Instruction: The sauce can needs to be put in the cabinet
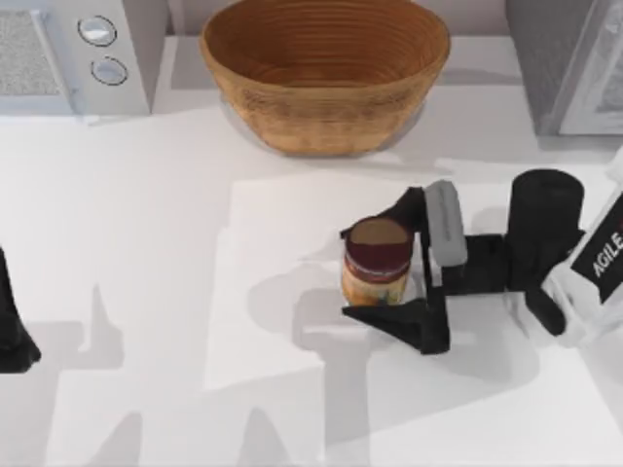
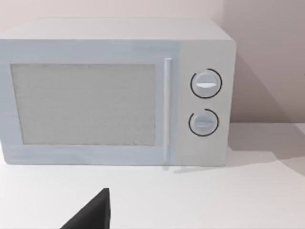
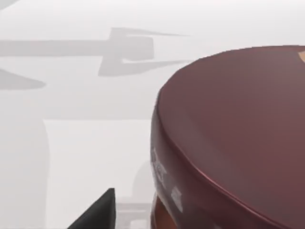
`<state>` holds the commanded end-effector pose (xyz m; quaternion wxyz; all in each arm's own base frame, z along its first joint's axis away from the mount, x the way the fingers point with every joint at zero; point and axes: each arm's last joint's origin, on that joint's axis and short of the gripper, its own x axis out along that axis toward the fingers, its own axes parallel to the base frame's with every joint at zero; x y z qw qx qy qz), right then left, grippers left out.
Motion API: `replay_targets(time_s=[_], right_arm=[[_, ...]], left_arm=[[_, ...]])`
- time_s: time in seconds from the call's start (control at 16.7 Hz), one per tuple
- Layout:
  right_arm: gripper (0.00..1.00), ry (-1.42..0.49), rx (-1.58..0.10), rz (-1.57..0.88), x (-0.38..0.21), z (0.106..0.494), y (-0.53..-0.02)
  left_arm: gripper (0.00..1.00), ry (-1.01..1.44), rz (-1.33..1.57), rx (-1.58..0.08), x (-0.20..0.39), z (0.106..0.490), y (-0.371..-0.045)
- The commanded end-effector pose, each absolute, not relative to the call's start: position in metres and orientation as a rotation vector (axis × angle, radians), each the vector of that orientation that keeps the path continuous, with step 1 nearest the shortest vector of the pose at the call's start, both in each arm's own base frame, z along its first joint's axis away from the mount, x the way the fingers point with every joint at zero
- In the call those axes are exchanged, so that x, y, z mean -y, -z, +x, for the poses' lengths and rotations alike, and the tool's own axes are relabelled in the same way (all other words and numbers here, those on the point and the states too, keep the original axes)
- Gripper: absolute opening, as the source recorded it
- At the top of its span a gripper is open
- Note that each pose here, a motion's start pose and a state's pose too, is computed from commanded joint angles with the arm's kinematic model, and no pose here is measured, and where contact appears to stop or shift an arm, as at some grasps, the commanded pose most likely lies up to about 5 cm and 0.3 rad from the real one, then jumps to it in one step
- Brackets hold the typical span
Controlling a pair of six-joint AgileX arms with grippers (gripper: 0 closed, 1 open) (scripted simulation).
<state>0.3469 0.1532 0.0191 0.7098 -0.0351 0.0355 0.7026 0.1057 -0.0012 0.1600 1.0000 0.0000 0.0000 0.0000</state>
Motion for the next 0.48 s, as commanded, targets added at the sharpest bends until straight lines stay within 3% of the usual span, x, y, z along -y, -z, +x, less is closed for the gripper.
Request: replay_targets(time_s=[0.48], right_arm=[[0.25,-1.559,-0.079,-0.078,-0.1532,0.3469,-0.0191]], left_arm=[[1.00,0.000,0.000,0.000,0.0012,0.1057,-0.1600]])
